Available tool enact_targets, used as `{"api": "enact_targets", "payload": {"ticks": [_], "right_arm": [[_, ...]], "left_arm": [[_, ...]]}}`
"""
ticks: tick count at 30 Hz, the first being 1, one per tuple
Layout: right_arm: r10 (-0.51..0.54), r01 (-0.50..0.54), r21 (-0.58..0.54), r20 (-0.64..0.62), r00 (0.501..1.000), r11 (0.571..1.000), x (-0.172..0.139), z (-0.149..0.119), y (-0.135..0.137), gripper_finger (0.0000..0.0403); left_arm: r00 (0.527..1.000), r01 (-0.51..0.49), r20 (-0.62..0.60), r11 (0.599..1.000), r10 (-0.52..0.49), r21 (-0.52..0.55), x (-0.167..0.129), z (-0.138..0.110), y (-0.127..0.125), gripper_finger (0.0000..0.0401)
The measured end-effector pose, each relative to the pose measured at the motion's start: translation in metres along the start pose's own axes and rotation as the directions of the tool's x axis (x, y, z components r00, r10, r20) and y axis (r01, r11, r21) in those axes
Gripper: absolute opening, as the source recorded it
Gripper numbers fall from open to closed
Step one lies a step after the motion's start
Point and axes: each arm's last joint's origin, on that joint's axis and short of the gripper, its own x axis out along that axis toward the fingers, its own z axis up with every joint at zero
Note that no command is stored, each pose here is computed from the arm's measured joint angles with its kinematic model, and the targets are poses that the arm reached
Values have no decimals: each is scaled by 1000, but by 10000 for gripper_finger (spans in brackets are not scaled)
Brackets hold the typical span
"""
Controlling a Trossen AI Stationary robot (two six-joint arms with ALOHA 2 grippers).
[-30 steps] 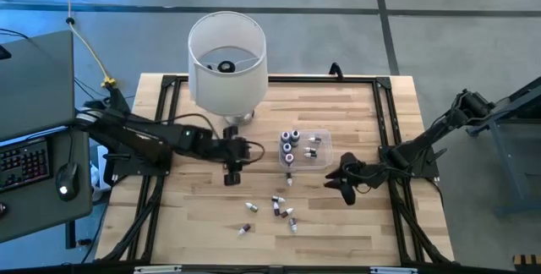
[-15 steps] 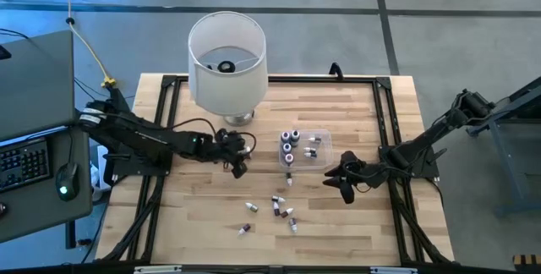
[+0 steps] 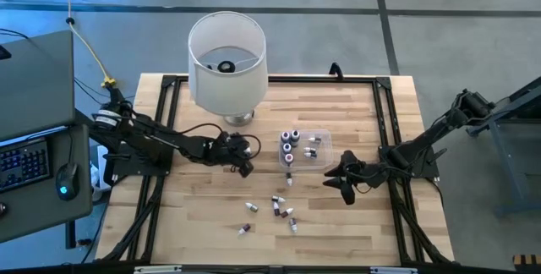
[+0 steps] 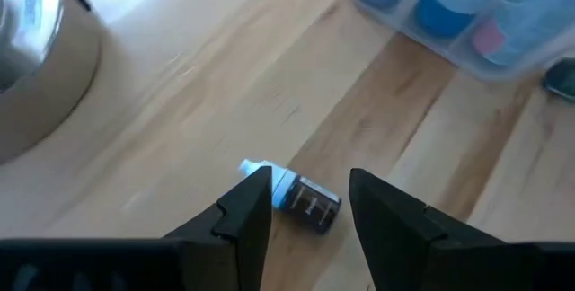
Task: Pick & Place food coloring
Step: Put the small brown food coloring bottle into the transparent bin
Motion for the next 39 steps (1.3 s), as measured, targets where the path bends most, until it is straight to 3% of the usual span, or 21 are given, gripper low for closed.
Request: {"api": "enact_targets", "payload": {"ticks": [13, 30, 39], "right_arm": [[3, -3, 2, 2, 1000, 1000, 0, 0, 0, 176], [0, 0, -14, 5, 1000, 1000, 0, 0, 0, 176], [2, -2, -14, 3, 1000, 1000, 0, 0, 0, 176]], "left_arm": [[999, -30, 23, 994, 33, -109, 1, 0, 1, 149], [995, -89, -59, 989, 83, -116, 30, -15, 5, 149], [994, -87, -67, 995, 83, -47, 32, -16, 6, 131]]}}
